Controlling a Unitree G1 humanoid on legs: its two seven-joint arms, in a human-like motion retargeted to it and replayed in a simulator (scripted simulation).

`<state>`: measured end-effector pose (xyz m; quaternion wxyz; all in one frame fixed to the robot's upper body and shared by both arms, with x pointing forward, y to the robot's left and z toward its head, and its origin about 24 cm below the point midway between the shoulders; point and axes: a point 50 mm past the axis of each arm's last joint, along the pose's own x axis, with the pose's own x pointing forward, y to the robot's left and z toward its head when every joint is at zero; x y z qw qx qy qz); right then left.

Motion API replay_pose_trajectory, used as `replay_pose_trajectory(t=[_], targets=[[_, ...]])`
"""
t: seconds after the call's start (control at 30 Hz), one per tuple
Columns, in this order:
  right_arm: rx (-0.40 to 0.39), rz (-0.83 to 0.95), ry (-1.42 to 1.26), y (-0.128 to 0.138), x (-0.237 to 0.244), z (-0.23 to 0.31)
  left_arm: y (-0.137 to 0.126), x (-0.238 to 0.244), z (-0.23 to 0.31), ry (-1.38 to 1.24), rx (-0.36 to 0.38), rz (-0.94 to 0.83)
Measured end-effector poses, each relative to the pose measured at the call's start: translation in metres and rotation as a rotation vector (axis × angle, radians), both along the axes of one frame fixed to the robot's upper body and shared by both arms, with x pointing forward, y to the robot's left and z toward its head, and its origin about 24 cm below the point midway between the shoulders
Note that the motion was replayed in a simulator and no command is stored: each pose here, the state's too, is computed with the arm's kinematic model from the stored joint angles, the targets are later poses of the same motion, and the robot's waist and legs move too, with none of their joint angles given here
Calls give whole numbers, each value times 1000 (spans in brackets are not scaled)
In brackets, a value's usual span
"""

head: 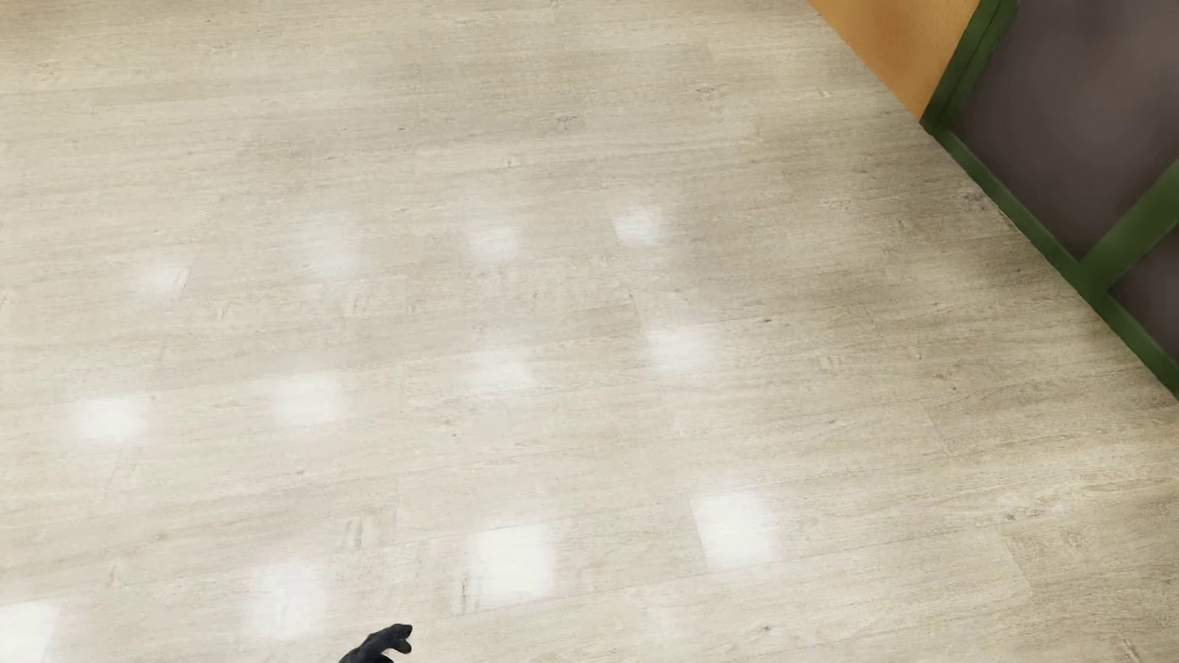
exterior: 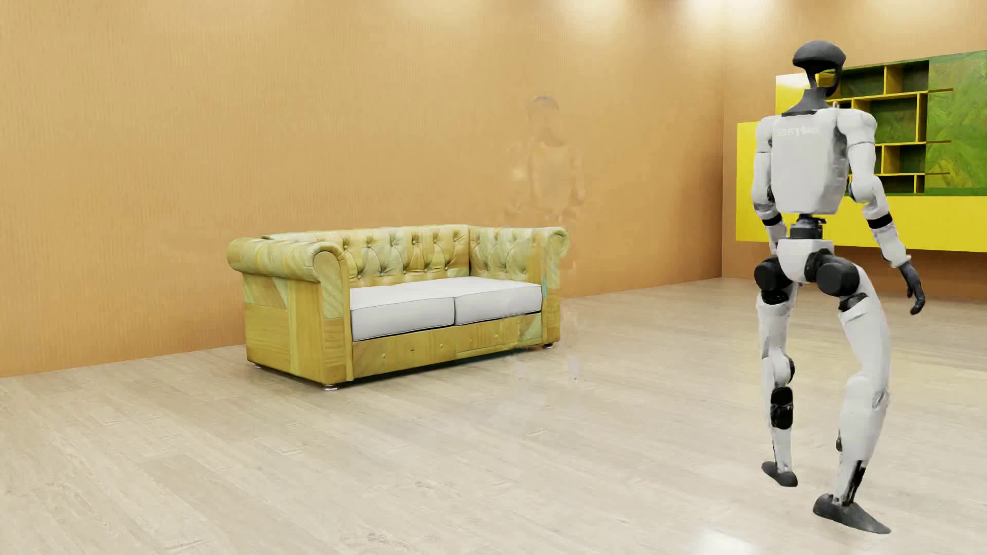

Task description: Head to the sofa

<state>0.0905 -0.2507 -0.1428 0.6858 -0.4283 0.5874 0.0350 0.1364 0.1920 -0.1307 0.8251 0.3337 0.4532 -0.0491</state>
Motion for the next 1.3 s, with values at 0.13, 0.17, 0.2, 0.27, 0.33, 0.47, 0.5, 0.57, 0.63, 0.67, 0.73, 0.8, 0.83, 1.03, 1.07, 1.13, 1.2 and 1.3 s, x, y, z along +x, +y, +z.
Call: replay_pose_trajectory(t=[0.13,0.17,0.2,0.27,0.33,0.47,0.5,0.57,0.63,0.67,0.73,0.8,0.83,1.03,1.07,1.13,1.2,1.3], targets=[[3,-40,-51,-16,-14,6,-25,13,2,14,-73,-183],[16,-44,-49,-12,-14,5,-21,17,5,-9,-62,-155],[34,-47,-51,-5,-11,3,-15,21,8,-42,-49,-102],[75,3,-73,11,0,2,-7,29,15,-105,-25,-35],[111,70,-135,26,11,6,-3,40,22,-146,-21,-34],[142,66,-271,37,13,20,-1,56,24,-143,35,-66],[147,75,-264,36,11,20,2,54,21,-116,59,-60],[139,115,-174,32,7,17,9,36,9,-30,84,-33],[92,200,-59,25,4,13,21,6,-5,98,113,-38],[84,215,-40,29,5,10,28,-11,-10,157,139,-42],[95,114,-89,39,9,7,45,-50,-19,255,192,57],[165,66,-171,52,19,8,50,-75,-23,338,178,102],[191,91,-222,58,29,12,51,-80,-23,377,151,56],[187,401,-459,90,122,59,47,-100,-11,185,76,317],[174,489,-505,99,140,71,40,-107,-12,185,52,358],[163,641,-584,117,166,94,21,-121,-17,237,-2,404],[174,767,-617,133,178,106,1,-139,-25,344,-64,427],[174,673,-546,128,166,83,-21,-153,-36,553,-126,296]])
